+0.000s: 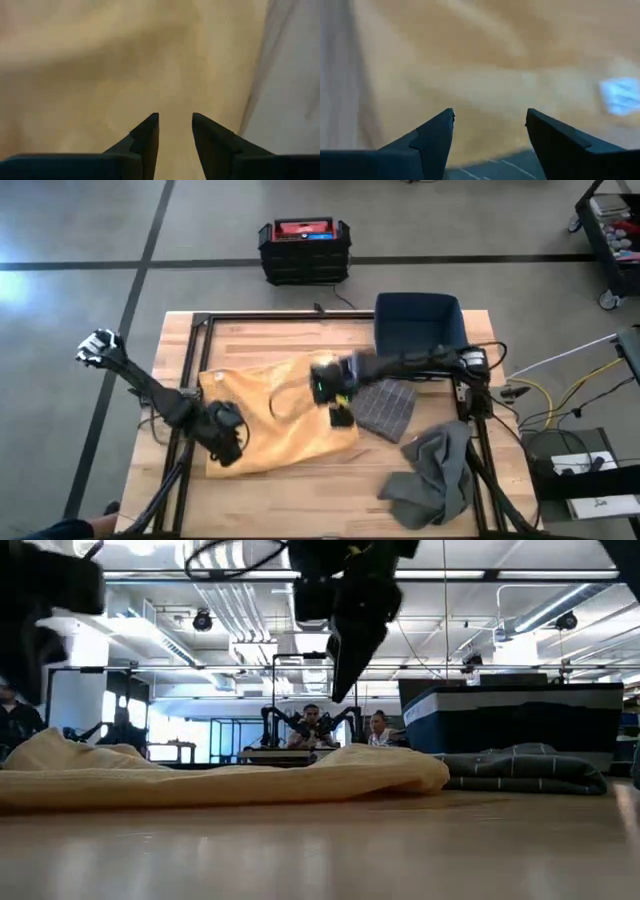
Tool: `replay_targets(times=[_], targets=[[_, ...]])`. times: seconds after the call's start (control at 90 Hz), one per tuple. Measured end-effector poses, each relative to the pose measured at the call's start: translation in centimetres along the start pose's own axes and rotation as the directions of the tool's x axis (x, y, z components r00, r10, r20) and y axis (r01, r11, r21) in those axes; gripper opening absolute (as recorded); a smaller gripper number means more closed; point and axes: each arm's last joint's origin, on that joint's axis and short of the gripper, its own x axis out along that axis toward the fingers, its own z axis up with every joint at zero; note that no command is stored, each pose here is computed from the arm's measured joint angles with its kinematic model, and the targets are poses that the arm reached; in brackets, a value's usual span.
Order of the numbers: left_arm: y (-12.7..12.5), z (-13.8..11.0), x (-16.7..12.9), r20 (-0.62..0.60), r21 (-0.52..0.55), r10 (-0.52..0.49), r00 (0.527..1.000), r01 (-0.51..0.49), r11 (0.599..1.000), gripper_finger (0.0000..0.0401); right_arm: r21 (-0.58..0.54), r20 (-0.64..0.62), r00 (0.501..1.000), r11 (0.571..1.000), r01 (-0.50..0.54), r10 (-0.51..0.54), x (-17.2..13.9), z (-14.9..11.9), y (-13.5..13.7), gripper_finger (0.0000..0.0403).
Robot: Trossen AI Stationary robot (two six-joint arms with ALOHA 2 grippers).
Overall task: Fold towel
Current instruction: Fold the yellow kitchen towel
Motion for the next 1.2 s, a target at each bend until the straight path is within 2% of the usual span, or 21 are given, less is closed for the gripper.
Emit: replay_targets(times=[0.089,0.156,0.289,0.522,0.678,0.822,0.967,1.067,1.122,1.2], targets=[[-1.3,-0.6,0.9,0.009,0.003,-0.032,0.999,0.032,0.999,0.0083,-0.003,0.034,0.999,0.999,0.034,-0.034,1.6,-1.0,2.3,0.0217],[-2.3,-1.0,1.7,0.021,0.017,-0.059,0.998,0.059,0.998,0.0077,0.01,0.066,0.998,1.0,0.022,-0.022,2.9,-1.7,3.5,0.0211],[-3.6,-2.0,3.6,0.002,0.023,-0.091,0.996,0.091,0.996,0.0074,0.039,0.045,0.999,0.999,0.012,-0.014,5.5,-3.4,5.0,0.0199],[-4.4,-4.8,6.6,-0.128,-0.035,-0.045,0.991,0.041,0.999,0.0074,0.106,-0.004,1.0,0.994,0.022,-0.022,6.7,-5.3,7.8,0.018],[-6.2,-7.4,6.6,-0.17,-0.088,-0.109,0.979,0.095,0.992,0.0074,0.123,-0.012,1.0,0.992,0.001,0.0,7.1,-6.1,11.2,0.0166],[-7.6,-10.3,5.6,-0.159,-0.118,-0.16,0.974,0.142,0.983,0.0074,0.118,0.003,1.0,0.993,-0.024,0.024,7.1,-6.9,14.6,0.0155],[-8.0,-12.6,4.5,-0.197,-0.131,-0.171,0.965,0.147,0.98,0.0074,0.065,-0.025,0.999,0.997,-0.045,0.047,6.4,-7.5,17.2,0.0144],[-8.1,-12.9,4.0,-0.211,-0.155,-0.183,0.96,0.152,0.976,0.0074,0.03,-0.079,0.997,0.999,-0.015,0.018,3.8,-7.0,17.6,0.0137],[-8.3,-12.7,3.7,-0.209,-0.163,-0.195,0.958,0.162,0.973,0.0074,0.003,-0.077,0.997,1.0,0.027,-0.027,1.8,-6.7,17.3,0.0132],[-8.6,-12.5,3.4,-0.191,-0.158,-0.214,0.958,0.185,0.97,0.0074,-0.036,-0.039,0.99,0.99,0.137,-0.138,0.2,-6.3,16.4,0.0126]])
